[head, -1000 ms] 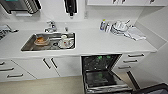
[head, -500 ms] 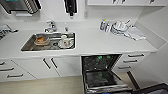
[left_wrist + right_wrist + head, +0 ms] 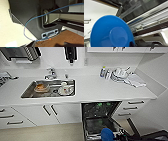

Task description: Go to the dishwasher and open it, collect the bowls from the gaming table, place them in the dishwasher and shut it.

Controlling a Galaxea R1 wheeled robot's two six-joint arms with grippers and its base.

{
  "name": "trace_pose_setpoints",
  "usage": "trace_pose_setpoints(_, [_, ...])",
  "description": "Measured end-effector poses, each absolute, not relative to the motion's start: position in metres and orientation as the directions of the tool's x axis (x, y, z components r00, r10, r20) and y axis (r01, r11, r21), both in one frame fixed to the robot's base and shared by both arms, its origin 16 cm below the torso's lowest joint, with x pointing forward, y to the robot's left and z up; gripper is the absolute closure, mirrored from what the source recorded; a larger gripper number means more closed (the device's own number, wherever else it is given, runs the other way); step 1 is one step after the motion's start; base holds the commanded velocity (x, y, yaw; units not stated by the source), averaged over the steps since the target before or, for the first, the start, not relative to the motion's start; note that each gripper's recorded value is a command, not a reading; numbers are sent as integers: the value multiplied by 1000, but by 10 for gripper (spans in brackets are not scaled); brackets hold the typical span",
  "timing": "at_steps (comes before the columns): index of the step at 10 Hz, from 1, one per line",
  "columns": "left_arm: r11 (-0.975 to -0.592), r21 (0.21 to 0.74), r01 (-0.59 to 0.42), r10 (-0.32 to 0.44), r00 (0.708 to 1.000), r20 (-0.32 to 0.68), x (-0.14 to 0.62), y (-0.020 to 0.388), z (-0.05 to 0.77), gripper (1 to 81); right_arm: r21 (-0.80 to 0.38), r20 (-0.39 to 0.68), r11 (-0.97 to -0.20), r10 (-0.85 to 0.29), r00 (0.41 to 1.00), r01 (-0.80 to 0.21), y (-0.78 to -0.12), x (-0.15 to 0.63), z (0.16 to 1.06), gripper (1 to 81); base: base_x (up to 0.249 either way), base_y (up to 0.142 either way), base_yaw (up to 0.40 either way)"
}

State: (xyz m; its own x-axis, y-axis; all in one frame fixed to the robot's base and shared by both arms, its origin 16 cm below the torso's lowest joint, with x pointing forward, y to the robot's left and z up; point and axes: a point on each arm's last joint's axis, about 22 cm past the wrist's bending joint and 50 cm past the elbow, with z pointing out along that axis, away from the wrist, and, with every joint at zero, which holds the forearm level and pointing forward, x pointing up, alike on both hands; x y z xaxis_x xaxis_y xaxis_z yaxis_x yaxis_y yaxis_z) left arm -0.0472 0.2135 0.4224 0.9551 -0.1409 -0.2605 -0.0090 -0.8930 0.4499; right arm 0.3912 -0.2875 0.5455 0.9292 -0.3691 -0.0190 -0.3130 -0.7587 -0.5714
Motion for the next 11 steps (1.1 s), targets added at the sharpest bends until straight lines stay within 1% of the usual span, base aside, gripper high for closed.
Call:
trace_pose_setpoints(3, [-899, 438, 13, -134, 943, -303, -77, 219, 425, 10, -543, 0, -777, -381, 925, -320, -311, 431, 542, 811, 0, 0, 0])
trace_pose_setpoints(5, [-901, 432, 27, -130, 935, -329, -91, 219, 425, 10, -550, -22, -768, -379, 925, -328, -295, 449, 532, 811, 0, 0, 0])
trace_pose_setpoints(8, [-902, 430, 45, -129, 921, -367, -107, 220, 426, 10, -521, -87, -771, -380, 921, -367, -295, 424, 501, 811, 0, 0, 0])
trace_pose_setpoints(11, [-902, 429, 45, -127, 923, -364, -106, 220, 424, 10, -532, -71, -769, -375, 924, -353, -291, 442, 507, 811, 0, 0, 0])
